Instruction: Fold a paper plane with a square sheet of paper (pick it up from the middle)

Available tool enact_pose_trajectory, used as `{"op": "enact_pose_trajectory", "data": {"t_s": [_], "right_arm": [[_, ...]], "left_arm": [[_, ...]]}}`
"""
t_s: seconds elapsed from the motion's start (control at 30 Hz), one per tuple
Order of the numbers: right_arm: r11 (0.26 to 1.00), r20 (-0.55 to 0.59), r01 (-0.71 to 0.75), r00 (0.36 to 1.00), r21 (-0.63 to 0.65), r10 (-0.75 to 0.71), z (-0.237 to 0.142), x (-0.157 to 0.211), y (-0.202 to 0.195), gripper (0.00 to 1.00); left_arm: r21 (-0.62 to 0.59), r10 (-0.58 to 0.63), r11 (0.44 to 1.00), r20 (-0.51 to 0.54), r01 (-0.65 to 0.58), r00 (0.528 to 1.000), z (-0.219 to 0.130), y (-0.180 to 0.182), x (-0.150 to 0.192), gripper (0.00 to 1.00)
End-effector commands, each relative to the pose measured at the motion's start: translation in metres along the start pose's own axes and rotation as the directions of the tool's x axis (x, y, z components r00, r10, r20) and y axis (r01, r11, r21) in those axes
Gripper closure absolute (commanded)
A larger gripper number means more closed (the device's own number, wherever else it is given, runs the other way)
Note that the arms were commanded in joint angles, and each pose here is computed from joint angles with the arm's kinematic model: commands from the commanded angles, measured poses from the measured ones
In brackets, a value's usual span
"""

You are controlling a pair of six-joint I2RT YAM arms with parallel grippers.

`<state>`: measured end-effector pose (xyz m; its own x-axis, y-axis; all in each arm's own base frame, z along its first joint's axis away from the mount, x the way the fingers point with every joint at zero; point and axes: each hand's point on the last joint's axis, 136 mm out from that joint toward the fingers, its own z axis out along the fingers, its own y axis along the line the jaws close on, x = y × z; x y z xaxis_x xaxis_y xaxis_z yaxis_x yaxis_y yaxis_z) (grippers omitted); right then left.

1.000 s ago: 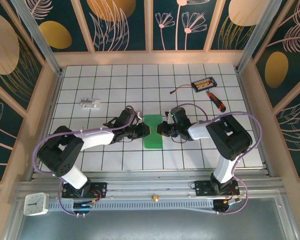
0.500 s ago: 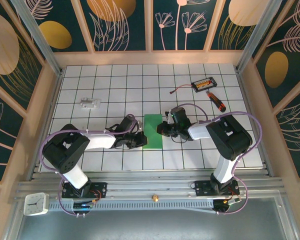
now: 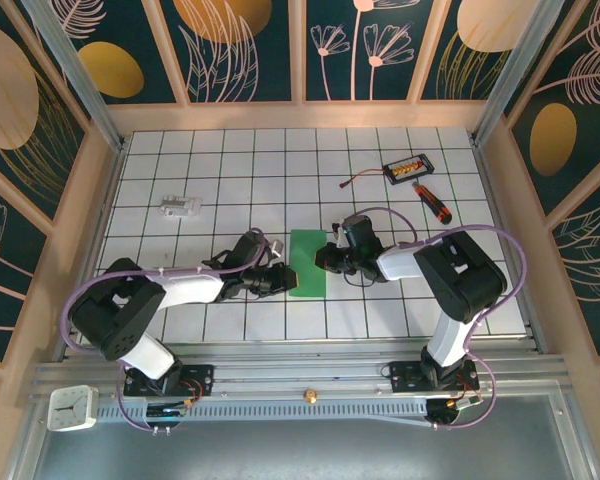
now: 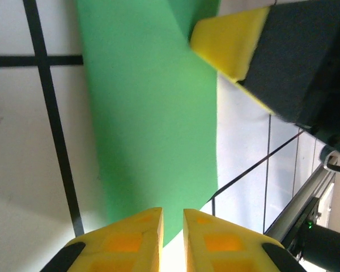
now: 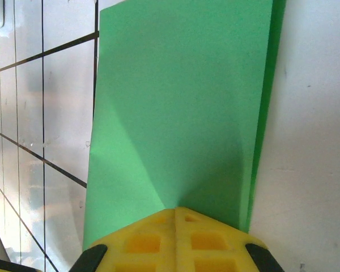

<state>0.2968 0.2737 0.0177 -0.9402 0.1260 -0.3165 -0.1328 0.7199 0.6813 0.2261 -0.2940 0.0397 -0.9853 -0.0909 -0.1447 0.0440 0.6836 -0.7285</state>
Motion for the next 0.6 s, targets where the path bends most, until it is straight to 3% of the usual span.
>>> {"op": "enact_pose_trajectory", "data": {"t_s": [0.0,0.23,0.33,0.47,0.57], "right_arm": [[0.973,-0.072,-0.062,0.994,0.221,0.080,-0.003,0.034,-0.059,1.00],[0.972,-0.081,-0.063,0.993,0.227,0.084,-0.003,0.038,-0.062,1.00],[0.972,-0.078,-0.063,0.994,0.226,0.083,-0.003,0.037,-0.062,1.00],[0.973,-0.077,-0.062,0.994,0.223,0.081,-0.004,0.036,-0.061,1.00],[0.973,-0.076,-0.063,0.994,0.222,0.082,-0.004,0.036,-0.061,1.00]], "left_arm": [[-0.050,-0.026,0.999,-0.085,0.022,0.996,0.008,0.020,0.019,0.85],[-0.225,-0.048,0.973,-0.009,0.045,0.999,0.000,0.060,0.013,0.90],[-0.153,-0.005,0.988,0.028,0.009,1.000,-0.008,0.037,0.003,0.89],[0.037,0.038,0.999,0.070,-0.040,0.997,-0.014,-0.011,-0.011,0.81],[0.061,0.039,0.997,0.057,-0.042,0.998,-0.007,-0.018,-0.015,0.79]]}}
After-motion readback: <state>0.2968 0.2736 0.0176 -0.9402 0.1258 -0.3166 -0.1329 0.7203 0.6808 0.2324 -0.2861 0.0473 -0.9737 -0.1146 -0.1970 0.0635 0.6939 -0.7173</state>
